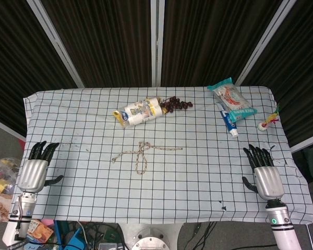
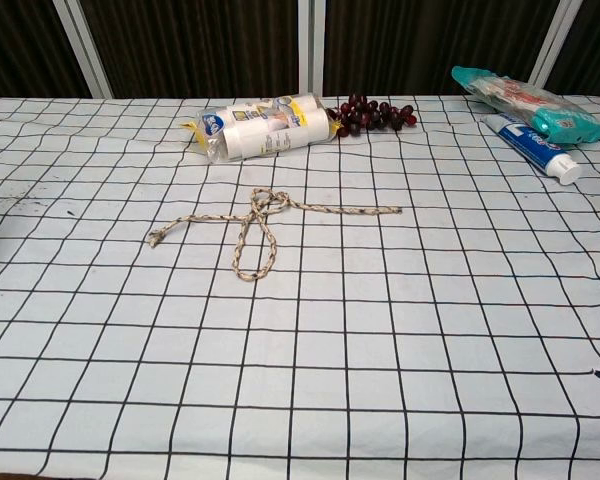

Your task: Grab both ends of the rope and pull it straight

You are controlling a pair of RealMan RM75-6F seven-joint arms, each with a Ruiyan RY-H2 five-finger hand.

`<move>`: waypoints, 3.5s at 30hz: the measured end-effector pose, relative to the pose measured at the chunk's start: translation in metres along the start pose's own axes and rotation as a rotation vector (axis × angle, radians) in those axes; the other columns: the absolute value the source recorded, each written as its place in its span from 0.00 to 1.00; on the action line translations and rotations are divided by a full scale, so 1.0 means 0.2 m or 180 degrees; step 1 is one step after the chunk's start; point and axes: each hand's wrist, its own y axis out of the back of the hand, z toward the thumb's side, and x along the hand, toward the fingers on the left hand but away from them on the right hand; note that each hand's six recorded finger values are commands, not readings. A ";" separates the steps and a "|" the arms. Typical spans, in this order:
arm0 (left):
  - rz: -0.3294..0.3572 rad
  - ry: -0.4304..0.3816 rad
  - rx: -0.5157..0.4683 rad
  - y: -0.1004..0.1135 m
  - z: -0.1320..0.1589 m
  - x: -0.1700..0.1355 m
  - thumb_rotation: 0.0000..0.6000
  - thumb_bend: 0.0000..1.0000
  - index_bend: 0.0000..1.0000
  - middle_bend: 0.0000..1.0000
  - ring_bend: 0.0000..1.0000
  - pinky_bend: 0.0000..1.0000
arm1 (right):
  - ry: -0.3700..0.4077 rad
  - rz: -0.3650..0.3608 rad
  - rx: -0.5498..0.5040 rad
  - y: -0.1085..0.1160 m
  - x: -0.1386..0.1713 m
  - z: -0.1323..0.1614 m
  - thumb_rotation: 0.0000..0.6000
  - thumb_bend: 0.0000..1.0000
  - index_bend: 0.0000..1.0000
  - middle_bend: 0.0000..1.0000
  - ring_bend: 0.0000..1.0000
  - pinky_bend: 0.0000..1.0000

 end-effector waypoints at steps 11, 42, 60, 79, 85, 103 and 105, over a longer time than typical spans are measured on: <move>-0.0132 -0.0013 -0.0053 0.00 0.08 0.02 1.00 0.03 0.13 0.12 0.00 0.02 | 0.0031 -0.0061 -0.0005 0.04 -0.02 0.03 1.00 0.20 0.00 0.00 0.00 0.00; -0.0791 -0.0002 -0.0134 -0.32 0.93 0.49 1.00 0.13 0.35 0.31 0.12 0.16 | 0.0153 -0.0195 -0.0007 0.17 -0.21 0.09 1.00 0.20 0.00 0.00 0.00 0.00; -0.0805 0.0020 0.0361 -0.42 1.05 0.57 1.00 0.16 0.42 0.38 0.14 0.15 | 0.0072 -0.0193 -0.0017 0.17 -0.22 0.05 1.00 0.26 0.00 0.00 0.00 0.00; -0.0839 0.0135 0.0574 -0.45 1.04 0.60 1.00 0.18 0.45 0.27 0.11 0.15 | 0.0090 -0.0183 -0.0038 0.16 -0.24 0.06 1.00 0.26 0.00 0.00 0.00 0.00; -0.0855 0.0152 0.0587 -0.46 1.05 0.62 1.00 0.20 0.44 0.26 0.11 0.15 | 0.0079 -0.0167 -0.0042 0.15 -0.24 0.05 1.00 0.26 0.00 0.00 0.00 0.00; -0.0941 0.0186 0.0569 -0.49 1.05 0.62 1.00 0.31 0.48 0.28 0.11 0.15 | 0.0060 -0.0135 -0.0063 0.12 -0.25 0.04 1.00 0.26 0.00 0.00 0.00 0.00; -0.0944 0.0189 0.0574 -0.49 1.05 0.62 1.00 0.32 0.49 0.29 0.11 0.14 | 0.0059 -0.0134 -0.0061 0.12 -0.25 0.04 1.00 0.26 0.00 0.00 0.00 0.00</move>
